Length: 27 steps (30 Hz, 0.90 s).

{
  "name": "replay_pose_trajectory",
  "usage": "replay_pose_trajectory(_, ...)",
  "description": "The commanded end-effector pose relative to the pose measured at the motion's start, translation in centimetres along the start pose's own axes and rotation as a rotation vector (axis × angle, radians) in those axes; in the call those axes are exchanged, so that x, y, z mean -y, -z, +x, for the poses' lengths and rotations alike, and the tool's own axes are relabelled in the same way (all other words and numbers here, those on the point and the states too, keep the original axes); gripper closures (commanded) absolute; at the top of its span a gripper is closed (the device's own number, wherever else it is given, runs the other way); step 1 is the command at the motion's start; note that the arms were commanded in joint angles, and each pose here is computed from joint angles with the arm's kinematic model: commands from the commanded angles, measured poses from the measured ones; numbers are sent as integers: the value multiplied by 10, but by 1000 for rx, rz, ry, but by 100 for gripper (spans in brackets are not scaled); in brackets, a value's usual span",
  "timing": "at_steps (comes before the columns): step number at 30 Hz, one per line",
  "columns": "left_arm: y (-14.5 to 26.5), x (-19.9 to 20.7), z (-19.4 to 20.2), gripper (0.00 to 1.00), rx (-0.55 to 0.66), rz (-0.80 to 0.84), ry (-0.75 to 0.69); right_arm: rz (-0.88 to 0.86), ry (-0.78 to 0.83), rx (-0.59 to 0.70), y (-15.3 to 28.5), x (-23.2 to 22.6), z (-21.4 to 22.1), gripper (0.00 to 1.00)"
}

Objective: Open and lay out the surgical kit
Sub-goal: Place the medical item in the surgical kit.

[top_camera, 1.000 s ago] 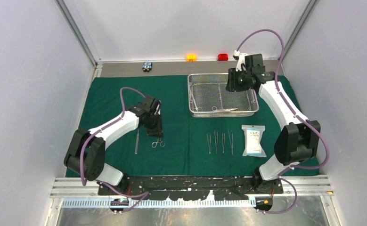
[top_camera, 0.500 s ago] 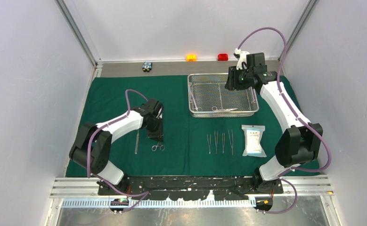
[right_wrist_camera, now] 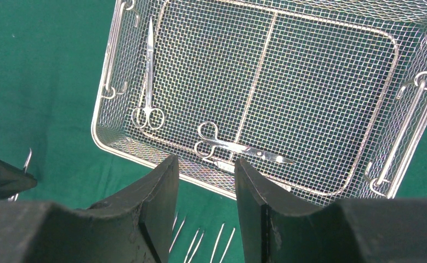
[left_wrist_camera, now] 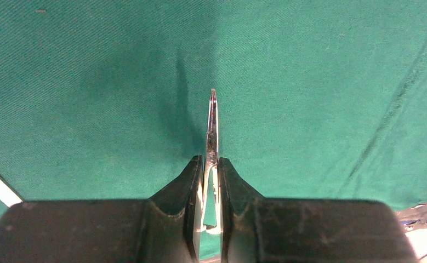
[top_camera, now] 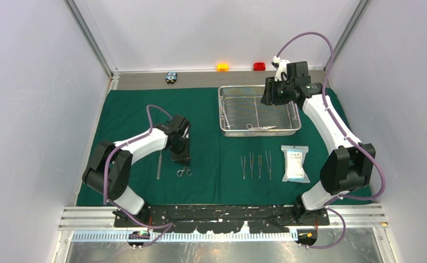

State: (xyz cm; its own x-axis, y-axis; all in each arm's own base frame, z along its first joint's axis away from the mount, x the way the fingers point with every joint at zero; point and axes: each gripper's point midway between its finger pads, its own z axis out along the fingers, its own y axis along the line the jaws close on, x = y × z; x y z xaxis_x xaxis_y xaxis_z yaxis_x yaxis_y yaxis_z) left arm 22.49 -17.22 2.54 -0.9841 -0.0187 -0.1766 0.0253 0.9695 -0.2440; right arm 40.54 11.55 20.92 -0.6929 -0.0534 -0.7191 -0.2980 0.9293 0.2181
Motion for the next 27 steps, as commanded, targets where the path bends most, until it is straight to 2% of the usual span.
replay_pose_trajectory(1,3,10,-13,100,40,18,6,-19,9,65,10,-7,-20,53)
replay_pose_trajectory(18,-6,20,-14,99,19,12,1,-26,5,44,3,-7,-15,53)
replay_pose_trajectory(27,-10,13,-9,95,12,-8,-11,-26,7,47,4,-7,-15,53)
